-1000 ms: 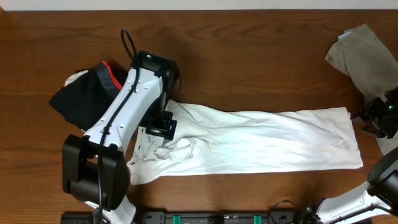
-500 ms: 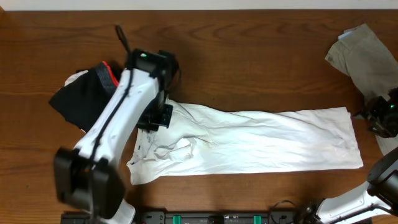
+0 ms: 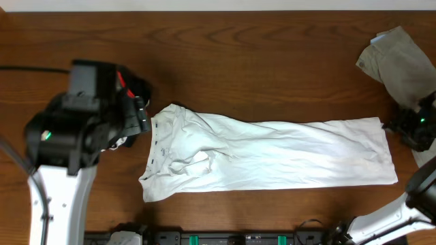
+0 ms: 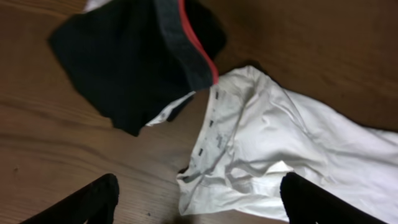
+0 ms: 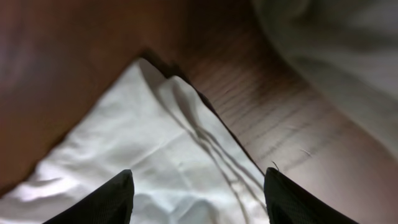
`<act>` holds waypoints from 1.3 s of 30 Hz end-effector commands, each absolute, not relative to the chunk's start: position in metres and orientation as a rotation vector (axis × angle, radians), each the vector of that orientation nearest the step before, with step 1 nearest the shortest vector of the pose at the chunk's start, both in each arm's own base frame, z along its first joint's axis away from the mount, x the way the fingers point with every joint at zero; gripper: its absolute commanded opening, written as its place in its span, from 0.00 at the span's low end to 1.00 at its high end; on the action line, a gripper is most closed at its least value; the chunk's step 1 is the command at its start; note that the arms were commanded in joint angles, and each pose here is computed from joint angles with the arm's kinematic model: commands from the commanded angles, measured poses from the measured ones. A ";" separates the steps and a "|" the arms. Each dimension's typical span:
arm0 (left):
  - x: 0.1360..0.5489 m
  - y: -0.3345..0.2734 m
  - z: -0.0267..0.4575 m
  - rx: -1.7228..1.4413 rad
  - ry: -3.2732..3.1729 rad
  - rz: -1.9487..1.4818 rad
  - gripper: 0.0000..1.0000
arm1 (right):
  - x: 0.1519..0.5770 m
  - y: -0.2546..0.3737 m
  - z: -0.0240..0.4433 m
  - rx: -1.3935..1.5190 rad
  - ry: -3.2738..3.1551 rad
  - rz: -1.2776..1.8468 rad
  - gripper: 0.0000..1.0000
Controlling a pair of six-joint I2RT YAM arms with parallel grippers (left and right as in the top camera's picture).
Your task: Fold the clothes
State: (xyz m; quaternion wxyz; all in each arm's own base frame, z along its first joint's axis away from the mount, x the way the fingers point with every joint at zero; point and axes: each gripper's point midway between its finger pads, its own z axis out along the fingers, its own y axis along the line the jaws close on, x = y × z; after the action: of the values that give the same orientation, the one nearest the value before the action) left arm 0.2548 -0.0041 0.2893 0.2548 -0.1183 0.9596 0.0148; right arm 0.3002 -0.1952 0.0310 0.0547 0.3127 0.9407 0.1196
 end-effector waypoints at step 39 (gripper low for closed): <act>0.267 0.006 0.273 -0.372 2.670 0.092 0.96 | 0.275 -0.170 0.004 0.803 3.027 0.542 0.01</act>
State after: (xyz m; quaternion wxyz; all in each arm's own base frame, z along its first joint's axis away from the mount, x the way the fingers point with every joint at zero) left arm 0.2673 0.0019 0.2707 0.2175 -0.1316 0.9668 0.0268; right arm 0.2651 -0.1607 -0.0032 -0.0354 0.2501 0.9516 0.1750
